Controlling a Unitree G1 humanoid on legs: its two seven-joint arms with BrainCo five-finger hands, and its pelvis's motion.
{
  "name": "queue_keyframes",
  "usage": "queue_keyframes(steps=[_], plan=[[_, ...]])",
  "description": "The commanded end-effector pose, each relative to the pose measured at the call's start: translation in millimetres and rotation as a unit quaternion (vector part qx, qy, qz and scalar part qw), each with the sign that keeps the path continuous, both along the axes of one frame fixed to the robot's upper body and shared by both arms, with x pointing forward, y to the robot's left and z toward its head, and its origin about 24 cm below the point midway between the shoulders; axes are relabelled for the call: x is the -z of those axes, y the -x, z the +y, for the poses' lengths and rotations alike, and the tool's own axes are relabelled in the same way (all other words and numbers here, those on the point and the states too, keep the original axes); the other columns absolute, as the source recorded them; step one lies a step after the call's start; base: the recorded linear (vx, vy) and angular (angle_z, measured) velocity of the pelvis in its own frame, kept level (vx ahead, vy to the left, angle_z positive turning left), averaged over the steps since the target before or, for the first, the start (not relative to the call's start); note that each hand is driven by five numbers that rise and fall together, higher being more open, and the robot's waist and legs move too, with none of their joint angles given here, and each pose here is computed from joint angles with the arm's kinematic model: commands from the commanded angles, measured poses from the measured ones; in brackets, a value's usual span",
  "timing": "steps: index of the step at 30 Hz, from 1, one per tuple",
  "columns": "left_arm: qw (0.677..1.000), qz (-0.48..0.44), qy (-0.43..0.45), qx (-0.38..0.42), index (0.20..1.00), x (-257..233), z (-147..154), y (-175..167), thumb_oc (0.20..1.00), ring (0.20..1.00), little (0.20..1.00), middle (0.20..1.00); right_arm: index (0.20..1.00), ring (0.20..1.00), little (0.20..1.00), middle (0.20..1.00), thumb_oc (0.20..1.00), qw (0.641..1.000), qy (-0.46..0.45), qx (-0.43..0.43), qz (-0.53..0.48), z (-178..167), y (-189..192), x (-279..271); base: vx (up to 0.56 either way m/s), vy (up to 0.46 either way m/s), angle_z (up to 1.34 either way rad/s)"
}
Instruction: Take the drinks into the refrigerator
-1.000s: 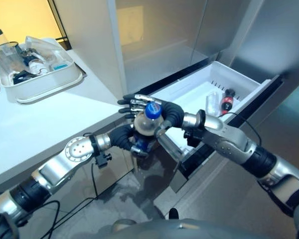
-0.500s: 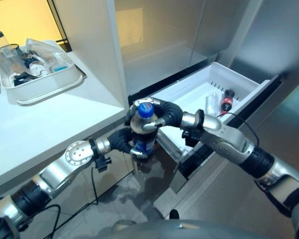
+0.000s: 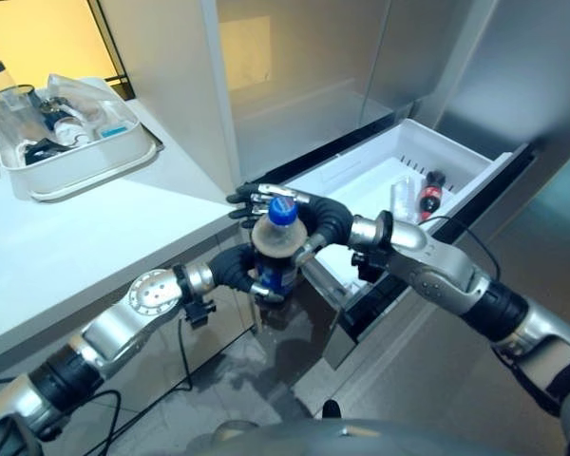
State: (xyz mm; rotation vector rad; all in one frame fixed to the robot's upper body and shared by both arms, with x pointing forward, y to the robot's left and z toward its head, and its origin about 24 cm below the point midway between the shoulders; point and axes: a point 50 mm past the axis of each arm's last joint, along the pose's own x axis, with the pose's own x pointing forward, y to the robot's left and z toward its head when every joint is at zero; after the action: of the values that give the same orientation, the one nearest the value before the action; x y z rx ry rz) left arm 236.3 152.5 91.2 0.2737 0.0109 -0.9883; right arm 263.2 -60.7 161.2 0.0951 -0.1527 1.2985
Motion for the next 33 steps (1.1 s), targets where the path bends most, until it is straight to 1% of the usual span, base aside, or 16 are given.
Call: queue_keyframes(steps=[1,13,19,25,27,33], plan=[[0.991,-0.112,0.065,-0.026,0.200,-47,-10,-33,0.200,0.200,0.200,0.200,1.000,1.000,1.000,1.000,1.000,0.996,-0.046,-0.061,-0.042,12,17,-19,0.00,0.000,0.00],[0.989,-0.113,0.085,-0.038,0.200,-39,-29,-43,0.200,0.200,0.200,0.200,1.000,1.000,1.000,1.000,1.000,0.997,-0.049,-0.053,-0.037,16,14,-13,-0.02,-0.003,0.00],[0.988,-0.119,0.086,-0.054,0.200,-33,-33,-46,0.200,0.200,0.200,0.200,1.000,1.000,1.000,1.000,1.000,0.998,-0.042,-0.040,-0.007,14,12,1,0.00,0.000,0.00],[0.988,-0.110,0.086,-0.064,0.200,-23,-38,-46,0.200,0.200,0.200,0.200,1.000,1.000,1.000,1.000,1.000,0.999,-0.040,-0.020,0.002,3,11,7,0.00,0.000,0.00],[0.989,-0.103,0.086,-0.066,0.200,-17,-45,-46,0.200,0.200,0.200,0.200,1.000,1.000,1.000,1.000,1.000,0.999,-0.044,0.001,-0.004,-6,9,6,0.00,0.000,0.00],[0.989,-0.096,0.086,-0.067,0.200,-9,-56,-48,0.200,0.200,0.200,0.200,1.000,1.000,1.000,1.000,1.000,0.998,-0.061,0.022,-0.027,-18,8,-5,0.00,0.000,0.00]])
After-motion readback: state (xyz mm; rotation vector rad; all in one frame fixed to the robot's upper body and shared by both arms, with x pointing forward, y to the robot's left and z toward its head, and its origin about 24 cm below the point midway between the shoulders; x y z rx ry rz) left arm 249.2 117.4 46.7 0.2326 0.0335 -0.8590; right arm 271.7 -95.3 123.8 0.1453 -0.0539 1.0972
